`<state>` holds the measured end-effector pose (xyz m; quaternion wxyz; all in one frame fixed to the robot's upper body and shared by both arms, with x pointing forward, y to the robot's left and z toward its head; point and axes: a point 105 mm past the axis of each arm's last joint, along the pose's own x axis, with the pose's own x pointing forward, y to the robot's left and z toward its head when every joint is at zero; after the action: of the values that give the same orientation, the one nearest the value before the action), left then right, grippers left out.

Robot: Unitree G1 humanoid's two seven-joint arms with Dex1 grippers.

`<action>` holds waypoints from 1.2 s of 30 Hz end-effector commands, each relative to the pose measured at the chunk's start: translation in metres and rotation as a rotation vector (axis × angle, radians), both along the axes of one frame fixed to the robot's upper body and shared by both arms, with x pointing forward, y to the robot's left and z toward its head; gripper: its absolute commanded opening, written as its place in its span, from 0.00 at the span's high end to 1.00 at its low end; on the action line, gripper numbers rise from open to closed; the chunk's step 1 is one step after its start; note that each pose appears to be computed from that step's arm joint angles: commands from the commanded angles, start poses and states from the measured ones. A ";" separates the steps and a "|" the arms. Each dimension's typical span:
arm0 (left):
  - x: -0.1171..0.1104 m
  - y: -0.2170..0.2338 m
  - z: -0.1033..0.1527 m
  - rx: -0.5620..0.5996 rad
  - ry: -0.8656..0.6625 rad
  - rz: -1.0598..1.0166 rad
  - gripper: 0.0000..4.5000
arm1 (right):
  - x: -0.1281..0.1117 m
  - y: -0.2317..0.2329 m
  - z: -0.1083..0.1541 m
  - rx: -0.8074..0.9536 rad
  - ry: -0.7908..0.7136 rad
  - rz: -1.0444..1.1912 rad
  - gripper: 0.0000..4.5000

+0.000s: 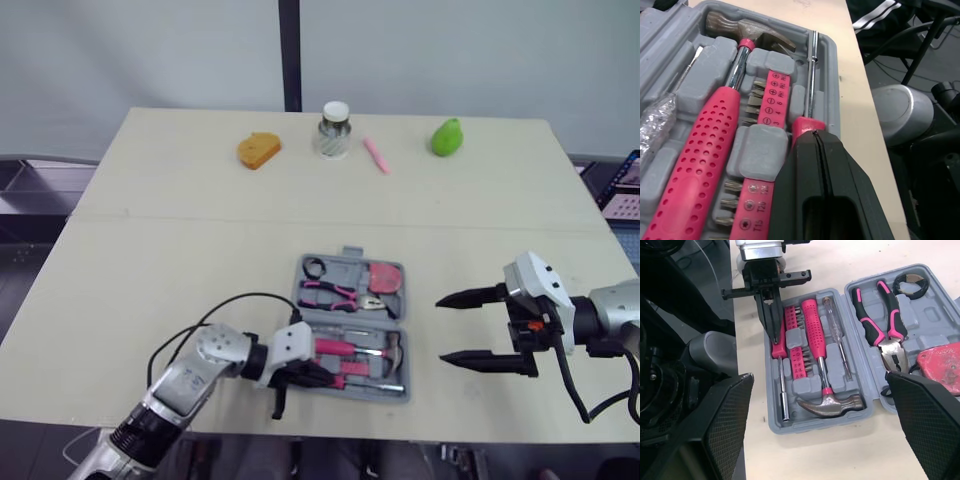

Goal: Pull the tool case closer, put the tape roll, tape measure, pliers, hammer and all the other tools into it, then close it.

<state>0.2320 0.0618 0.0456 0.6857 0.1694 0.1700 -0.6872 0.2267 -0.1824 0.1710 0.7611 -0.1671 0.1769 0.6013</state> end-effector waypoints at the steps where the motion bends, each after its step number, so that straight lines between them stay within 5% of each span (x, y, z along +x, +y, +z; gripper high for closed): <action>1: -0.003 0.000 -0.009 0.030 0.010 -0.004 1.00 | -0.002 0.001 0.007 0.004 -0.036 0.004 0.00; 30: -0.021 0.019 -0.056 0.304 -0.010 -0.111 1.00 | 0.000 0.000 0.006 -0.020 -0.054 -0.001 0.00; 36: -0.020 0.013 -0.045 0.225 0.019 -0.087 1.00 | 0.001 0.000 0.006 -0.016 -0.056 -0.005 0.00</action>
<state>0.2254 0.0552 0.0370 0.6402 0.2627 0.1492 -0.7064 0.2262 -0.1838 0.1676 0.7635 -0.1722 0.1813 0.5955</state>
